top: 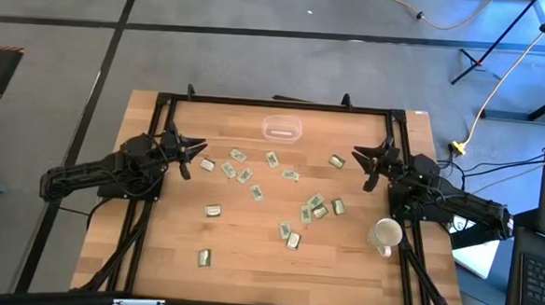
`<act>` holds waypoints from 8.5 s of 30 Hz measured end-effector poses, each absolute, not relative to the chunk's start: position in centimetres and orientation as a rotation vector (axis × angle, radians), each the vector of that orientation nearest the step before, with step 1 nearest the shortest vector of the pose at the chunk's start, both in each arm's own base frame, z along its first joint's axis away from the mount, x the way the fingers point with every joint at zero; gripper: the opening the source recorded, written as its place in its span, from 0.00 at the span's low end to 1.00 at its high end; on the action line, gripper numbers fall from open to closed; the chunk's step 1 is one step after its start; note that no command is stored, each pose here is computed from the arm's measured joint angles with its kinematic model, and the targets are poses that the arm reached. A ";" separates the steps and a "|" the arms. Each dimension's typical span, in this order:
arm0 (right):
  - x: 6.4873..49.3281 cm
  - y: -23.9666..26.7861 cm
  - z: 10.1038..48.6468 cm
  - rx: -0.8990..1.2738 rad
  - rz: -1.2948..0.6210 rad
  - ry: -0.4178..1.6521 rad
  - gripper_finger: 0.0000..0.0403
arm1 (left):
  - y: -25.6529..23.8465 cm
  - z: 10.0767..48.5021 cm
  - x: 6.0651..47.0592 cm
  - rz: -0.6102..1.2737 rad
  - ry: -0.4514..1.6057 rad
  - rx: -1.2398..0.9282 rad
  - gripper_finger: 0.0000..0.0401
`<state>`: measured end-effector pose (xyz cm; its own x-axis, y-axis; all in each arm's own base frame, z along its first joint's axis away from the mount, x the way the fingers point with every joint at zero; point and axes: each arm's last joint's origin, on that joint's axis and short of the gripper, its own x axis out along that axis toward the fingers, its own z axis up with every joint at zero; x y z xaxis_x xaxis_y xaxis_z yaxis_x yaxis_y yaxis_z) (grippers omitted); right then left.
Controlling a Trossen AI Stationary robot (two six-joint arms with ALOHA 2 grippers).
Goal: Pick and place items into bin
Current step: Put the green stevia packet into the transparent bin, then put the white stevia packet into the transparent bin
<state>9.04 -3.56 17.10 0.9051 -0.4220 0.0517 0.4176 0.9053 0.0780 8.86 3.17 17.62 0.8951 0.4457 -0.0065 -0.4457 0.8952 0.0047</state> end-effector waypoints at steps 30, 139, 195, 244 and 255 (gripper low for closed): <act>13.3 -5.2 22.8 0.140 -0.466 0.406 0.25 | 3.2 17.7 8.9 0.465 -0.001 0.005 0.17; 36.6 -19.8 17.6 0.191 -0.469 0.951 0.04 | 3.2 17.6 8.8 0.478 0.067 0.252 0.17; 37.5 -5.6 14.3 -0.020 -0.077 1.431 0.20 | 3.2 17.4 8.8 0.475 0.090 0.250 0.17; 39.4 -16.4 23.0 -0.153 -0.378 1.178 0.02 | 3.2 17.4 8.8 0.475 0.090 0.250 0.17; 37.4 -19.0 19.4 -0.023 -0.339 1.185 0.02 | 3.2 17.4 8.8 0.475 0.090 0.250 0.17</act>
